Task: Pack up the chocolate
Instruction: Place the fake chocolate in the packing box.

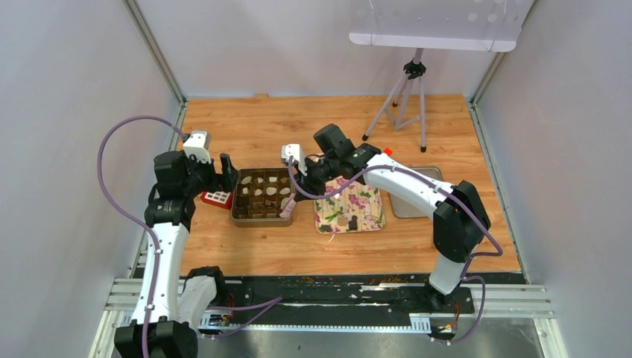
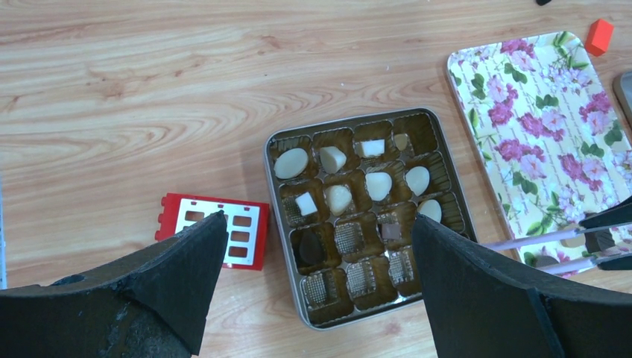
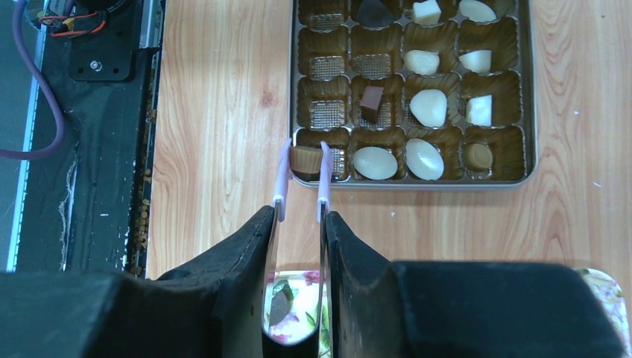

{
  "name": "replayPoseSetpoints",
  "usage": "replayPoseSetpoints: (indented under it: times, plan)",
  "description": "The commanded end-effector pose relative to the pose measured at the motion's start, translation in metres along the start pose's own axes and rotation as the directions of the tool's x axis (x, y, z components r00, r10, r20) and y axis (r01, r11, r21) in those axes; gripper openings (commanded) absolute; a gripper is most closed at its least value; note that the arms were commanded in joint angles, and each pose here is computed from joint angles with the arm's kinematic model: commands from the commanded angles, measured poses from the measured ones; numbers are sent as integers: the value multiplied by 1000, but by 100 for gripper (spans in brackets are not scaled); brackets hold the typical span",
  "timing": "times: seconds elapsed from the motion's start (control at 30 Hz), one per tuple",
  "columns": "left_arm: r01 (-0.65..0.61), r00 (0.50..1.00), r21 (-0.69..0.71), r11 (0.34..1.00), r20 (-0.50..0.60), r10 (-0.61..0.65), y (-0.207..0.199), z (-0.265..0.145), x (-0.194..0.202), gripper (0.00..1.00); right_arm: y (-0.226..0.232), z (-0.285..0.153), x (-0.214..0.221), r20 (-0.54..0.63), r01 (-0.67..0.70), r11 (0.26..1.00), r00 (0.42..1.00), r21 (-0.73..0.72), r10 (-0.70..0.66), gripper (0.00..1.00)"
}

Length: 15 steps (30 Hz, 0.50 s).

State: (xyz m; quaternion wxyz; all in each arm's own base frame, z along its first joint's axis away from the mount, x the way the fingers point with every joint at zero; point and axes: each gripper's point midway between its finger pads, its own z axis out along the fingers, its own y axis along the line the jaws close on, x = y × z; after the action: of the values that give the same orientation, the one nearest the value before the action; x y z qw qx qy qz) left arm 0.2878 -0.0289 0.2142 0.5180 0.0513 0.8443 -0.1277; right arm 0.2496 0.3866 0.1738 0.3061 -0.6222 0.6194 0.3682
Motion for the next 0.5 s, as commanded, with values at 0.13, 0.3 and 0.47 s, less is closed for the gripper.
replayPoseSetpoints:
  times: [0.13,0.3,0.47]
  plan:
    - [-3,999,-5,1000,43,3,1,-3,-10,100,-9,8,-22,43,78,997,996,23,-79,30]
    - [-2,999,-4,1000,40,2,1,-3,-8,100,-11,8,-25,45,77,996,996,34,-78,36]
    - [2,999,1,1000,41,-2,0,-2,-9,100,-11,2,-38,73,76,996,994,48,-79,39]
